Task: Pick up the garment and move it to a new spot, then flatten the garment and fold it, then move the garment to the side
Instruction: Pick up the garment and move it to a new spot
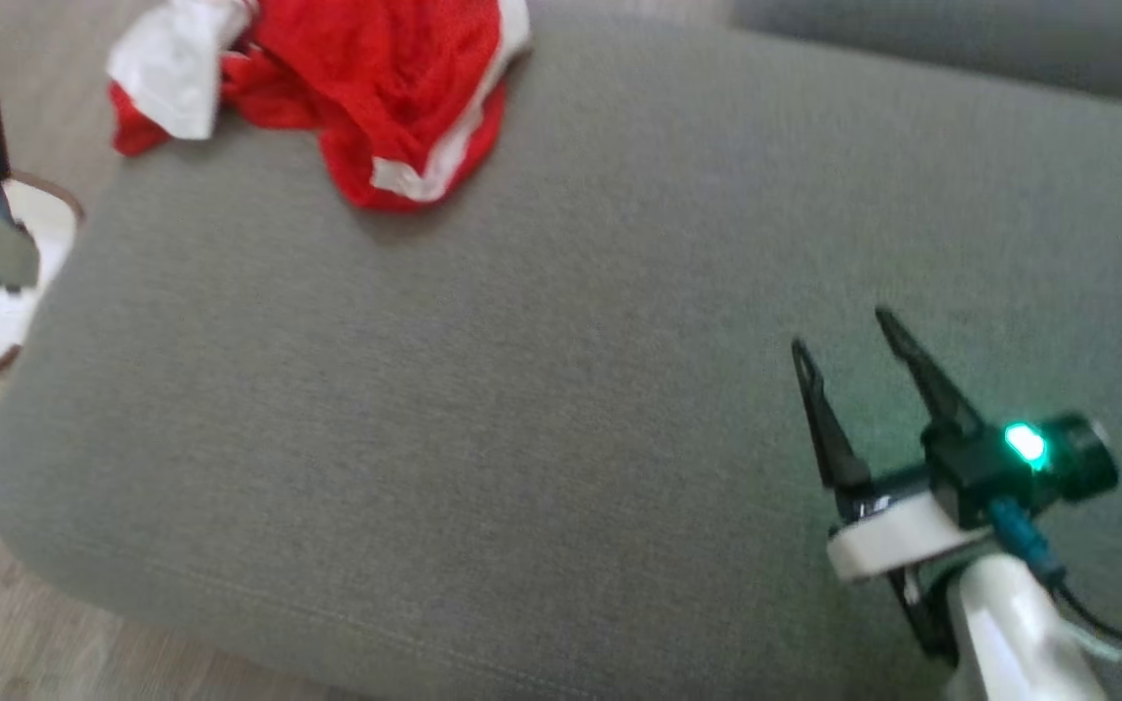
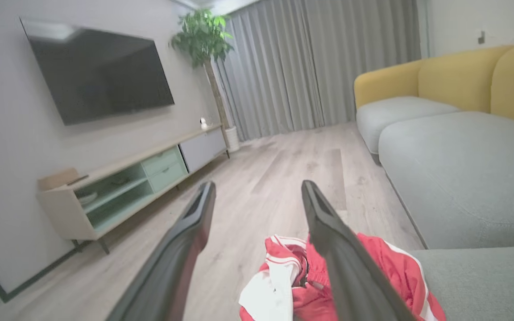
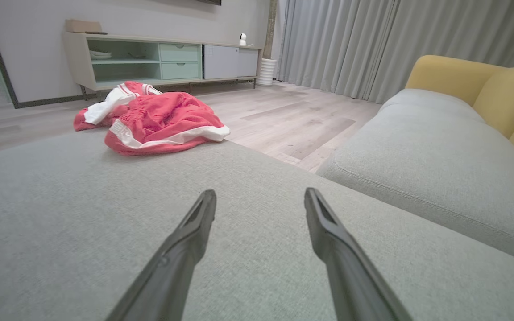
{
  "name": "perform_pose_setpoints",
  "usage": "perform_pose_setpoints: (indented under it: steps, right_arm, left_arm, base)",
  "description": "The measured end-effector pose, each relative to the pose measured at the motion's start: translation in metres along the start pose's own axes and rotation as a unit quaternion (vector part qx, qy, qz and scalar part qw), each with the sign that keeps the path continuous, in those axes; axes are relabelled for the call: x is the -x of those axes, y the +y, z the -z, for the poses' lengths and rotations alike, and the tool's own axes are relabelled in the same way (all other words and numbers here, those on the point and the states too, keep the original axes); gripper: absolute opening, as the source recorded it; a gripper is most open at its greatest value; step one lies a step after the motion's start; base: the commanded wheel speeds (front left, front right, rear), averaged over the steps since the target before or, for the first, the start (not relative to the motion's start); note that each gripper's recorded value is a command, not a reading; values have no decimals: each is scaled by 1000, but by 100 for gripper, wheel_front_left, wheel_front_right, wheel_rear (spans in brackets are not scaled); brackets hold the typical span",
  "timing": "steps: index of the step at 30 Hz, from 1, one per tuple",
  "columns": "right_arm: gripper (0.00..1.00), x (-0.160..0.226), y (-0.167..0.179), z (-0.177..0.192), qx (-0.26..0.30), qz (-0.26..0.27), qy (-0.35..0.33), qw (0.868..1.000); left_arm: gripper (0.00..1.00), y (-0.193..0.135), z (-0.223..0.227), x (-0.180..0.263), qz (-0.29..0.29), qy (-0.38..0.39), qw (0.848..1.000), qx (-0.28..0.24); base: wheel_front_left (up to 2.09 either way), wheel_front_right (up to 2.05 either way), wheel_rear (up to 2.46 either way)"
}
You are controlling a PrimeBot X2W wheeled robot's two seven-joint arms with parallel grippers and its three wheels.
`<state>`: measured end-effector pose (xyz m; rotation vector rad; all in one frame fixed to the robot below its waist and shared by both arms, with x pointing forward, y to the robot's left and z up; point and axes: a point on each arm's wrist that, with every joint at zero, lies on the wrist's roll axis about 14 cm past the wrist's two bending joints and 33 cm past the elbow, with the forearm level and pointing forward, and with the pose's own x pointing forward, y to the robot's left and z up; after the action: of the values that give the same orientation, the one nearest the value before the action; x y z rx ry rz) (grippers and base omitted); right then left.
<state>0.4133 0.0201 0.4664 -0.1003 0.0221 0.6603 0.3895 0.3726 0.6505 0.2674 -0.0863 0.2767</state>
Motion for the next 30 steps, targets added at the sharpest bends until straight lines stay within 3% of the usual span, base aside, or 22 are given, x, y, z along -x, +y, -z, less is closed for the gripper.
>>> perform_pose_setpoints:
  steps: [5, 9, 11, 12, 15, 19, 22, 23, 24, 26, 27, 30]
  right_arm:
    - [100, -27, -27, 5, 7, 19, -6, 1000]
    - [100, -39, -48, 19, 11, 33, 0, 999]
    - [100, -40, -57, 33, 10, 40, 14, 999]
    - [100, -38, -63, 47, 5, 47, 30, 998]
    - [100, -35, -71, 64, 1, 55, 47, 997]
    - [100, -33, -78, 75, 2, 64, 57, 996]
    - [100, -30, -82, 79, 1, 69, 63, 996]
    - [100, -29, -83, 80, 1, 70, 65, 995]
    - [100, -28, -84, 81, 2, 72, 65, 995]
    - [100, -26, -86, 81, 3, 75, 66, 995]
    - [100, -25, -88, 80, 4, 78, 66, 995]
    - [100, -23, -94, 76, 8, 87, 62, 994]
  left_arm:
    - [100, -37, 57, -57, 37, 104, 993, 43]
    - [100, -85, 116, -79, 81, 195, 975, 69]
    - [100, -111, 147, -79, 108, 242, 961, 80]
    - [100, -135, 174, -74, 130, 285, 945, 92]
    - [100, -161, 212, -62, 157, 355, 917, 97]
    - [100, -193, 240, -42, 198, 425, 876, 117]
    - [100, -201, 250, -34, 211, 452, 859, 119]
    - [91, -198, 252, -35, 209, 454, 858, 118]
    - [55, -196, 254, -35, 207, 456, 858, 117]
    - [8, -194, 255, -36, 208, 456, 858, 114]
    - [0, -194, 254, -37, 209, 451, 861, 111]
    - [0, -190, 247, -43, 208, 429, 873, 106]
  base:
    - [0, 0, 0]
    - [0, 0, 0]
    - [0, 0, 0]
    - [0, 0, 0]
    - [0, 0, 0]
    - [0, 0, 0]
    - [0, 0, 0]
    - [0, 0, 0]
    - [0, 0, 0]
    - [0, 0, 0]
    - [0, 0, 0]
    - [0, 0, 0]
